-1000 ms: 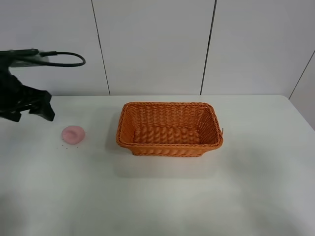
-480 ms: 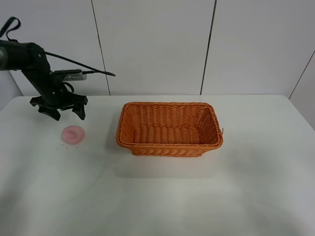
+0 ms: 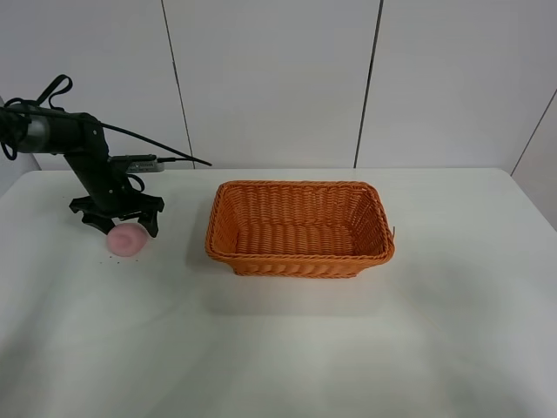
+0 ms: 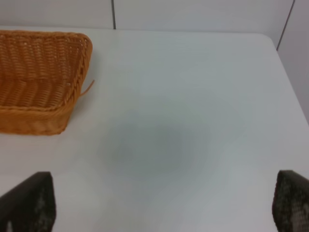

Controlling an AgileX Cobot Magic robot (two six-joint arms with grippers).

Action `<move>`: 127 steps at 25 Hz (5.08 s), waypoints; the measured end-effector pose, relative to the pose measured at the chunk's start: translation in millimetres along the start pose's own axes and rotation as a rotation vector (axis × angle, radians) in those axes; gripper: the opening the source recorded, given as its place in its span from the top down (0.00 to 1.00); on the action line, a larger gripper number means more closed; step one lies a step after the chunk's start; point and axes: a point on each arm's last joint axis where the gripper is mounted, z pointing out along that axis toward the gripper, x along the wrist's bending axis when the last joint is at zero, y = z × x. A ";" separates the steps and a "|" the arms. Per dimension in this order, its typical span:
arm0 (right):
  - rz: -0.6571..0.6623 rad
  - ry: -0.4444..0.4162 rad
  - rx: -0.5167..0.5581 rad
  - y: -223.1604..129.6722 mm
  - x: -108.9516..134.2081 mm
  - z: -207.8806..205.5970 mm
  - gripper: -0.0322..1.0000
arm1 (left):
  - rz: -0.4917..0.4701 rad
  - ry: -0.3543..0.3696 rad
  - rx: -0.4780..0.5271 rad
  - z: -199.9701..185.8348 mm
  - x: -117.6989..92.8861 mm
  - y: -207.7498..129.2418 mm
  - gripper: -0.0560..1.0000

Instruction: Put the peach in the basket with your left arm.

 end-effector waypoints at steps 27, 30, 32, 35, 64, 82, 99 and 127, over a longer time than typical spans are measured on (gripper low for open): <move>0.000 0.000 0.000 0.0 0.0 0.0 0.30 | 0.038 0.030 -0.039 -112.7 -12.7 -7.7 0.90; 0.000 0.000 0.000 0.0 0.0 0.0 0.30 | 0.082 0.023 -0.040 -136.3 -31.9 -5.2 0.90; 0.000 0.000 0.000 0.0 0.0 0.0 0.30 | 0.134 0.014 -0.039 -147.0 -54.3 -1.1 0.90; 0.000 0.000 0.000 0.0 0.0 0.0 0.30 | 0.221 -0.008 -0.092 -155.1 -97.4 10.1 0.90; 0.000 0.000 0.000 0.0 0.0 0.0 0.30 | 0.543 -0.106 -0.083 -76.7 -290.4 -14.5 0.16; 0.000 0.000 0.000 0.0 0.0 0.0 0.30 | 0.135 -0.010 -0.239 -132.3 -73.9 76.8 0.16; 0.000 0.000 0.000 0.0 0.0 0.0 0.30 | 0.003 -0.017 -0.115 -128.6 2.6 54.3 0.17; 0.000 0.000 0.000 0.0 0.0 0.0 0.30 | 0.022 0.037 -0.304 -195.6 3.4 -354.4 0.17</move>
